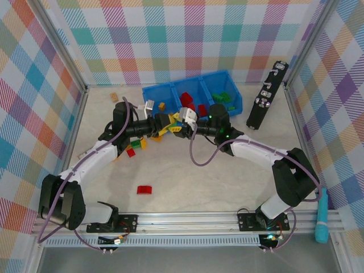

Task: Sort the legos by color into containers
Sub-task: Place the lego in the container.

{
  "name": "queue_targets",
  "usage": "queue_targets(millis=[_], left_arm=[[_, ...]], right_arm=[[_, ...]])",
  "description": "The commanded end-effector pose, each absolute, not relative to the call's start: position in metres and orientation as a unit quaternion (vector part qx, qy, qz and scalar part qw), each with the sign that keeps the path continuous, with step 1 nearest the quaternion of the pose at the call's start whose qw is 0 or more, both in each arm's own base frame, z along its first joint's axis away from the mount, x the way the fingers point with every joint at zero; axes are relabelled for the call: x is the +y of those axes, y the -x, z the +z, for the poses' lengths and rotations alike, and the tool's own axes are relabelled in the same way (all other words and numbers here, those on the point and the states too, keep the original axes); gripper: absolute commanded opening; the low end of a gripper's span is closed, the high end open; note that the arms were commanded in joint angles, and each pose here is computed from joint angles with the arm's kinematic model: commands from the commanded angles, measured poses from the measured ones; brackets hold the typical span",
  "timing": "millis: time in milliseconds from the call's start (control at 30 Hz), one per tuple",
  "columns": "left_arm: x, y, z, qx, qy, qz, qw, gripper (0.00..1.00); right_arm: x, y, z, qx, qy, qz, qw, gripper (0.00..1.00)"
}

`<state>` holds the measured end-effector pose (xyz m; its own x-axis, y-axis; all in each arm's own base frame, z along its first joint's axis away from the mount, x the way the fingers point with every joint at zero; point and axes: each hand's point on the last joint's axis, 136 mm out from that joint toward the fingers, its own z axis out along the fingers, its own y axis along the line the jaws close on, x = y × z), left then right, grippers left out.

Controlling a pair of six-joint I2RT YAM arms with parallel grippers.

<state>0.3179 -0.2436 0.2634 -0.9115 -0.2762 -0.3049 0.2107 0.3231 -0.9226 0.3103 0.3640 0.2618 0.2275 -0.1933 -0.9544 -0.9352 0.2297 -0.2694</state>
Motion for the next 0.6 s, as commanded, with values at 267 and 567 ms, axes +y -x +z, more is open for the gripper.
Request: queue_targets(millis=[267,567], left_arm=[[-0.206,-0.307,0.272,0.828,0.001,-0.490,0.272,0.83],[-0.128,-0.302,0.237,0.918,0.048,-0.275,0.282,0.84]], right_arm=[[0.296,-0.354,0.254,0.623,0.488,0.229,0.567,0.27],[0.233,-0.433,0.254,0.691,0.412,0.103,0.584,0.27]])
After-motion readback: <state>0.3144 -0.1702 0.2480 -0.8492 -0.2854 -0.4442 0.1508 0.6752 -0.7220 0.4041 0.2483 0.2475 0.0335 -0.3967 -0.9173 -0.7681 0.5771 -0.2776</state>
